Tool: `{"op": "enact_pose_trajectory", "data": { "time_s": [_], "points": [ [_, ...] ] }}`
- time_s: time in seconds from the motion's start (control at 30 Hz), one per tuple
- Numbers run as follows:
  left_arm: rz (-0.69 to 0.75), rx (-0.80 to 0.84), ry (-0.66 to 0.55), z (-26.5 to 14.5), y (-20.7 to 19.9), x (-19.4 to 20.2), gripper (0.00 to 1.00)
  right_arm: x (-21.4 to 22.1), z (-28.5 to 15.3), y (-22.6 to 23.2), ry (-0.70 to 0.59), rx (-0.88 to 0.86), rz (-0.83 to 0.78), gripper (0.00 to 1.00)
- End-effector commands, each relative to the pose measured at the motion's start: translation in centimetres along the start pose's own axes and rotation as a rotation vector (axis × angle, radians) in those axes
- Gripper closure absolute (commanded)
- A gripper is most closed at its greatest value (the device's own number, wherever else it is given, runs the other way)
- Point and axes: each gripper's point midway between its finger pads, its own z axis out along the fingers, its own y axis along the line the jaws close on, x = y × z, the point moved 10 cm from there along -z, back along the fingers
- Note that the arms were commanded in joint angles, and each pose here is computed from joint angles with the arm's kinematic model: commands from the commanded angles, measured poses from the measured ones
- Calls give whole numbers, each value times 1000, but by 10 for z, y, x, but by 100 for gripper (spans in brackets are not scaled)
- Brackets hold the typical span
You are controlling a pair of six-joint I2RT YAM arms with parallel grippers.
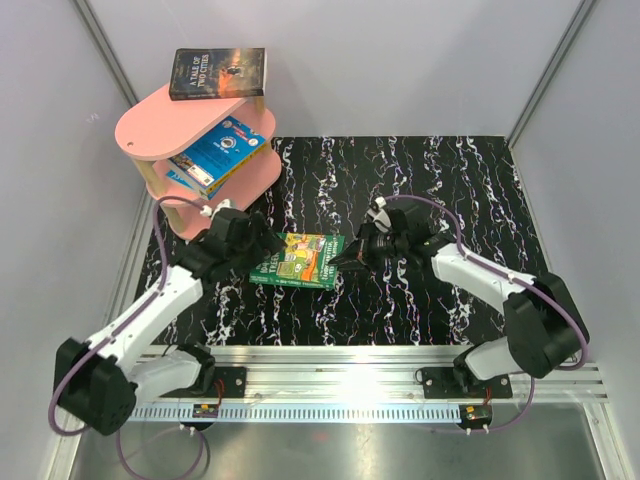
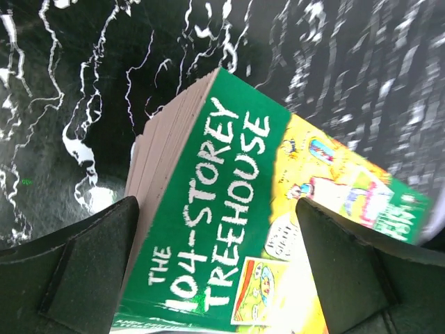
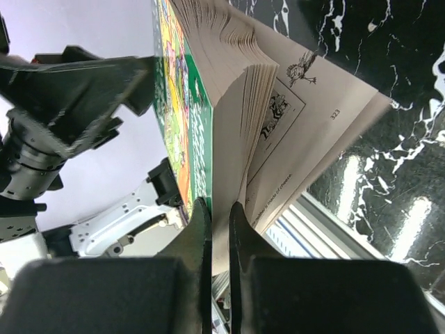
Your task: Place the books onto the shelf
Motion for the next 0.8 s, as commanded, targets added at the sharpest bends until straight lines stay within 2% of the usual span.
{"op": "enact_pose_trajectory", "data": {
  "time_s": [0.0, 0.13, 0.33, 0.57, 0.77],
  "points": [
    [-98, 38, 35, -24, -3, -4, 1, -1, -10, 26, -74, -105, -50, 100],
    [-144, 13, 3, -51, 0, -9, 1, 3, -15, 22, -101, -47, -29, 100],
    [-224, 79, -13, -80, -2, -8, 1, 0, -21, 30, -188, -39, 0, 100],
    [-257, 151, 46, -75, -3, 0, 1, -6, -29, 60, -225, -136, -1, 100],
    [-237, 185, 42, -70, -20, -8, 1, -7, -37, 92, -228, -270, -8, 100]
  ]
}}
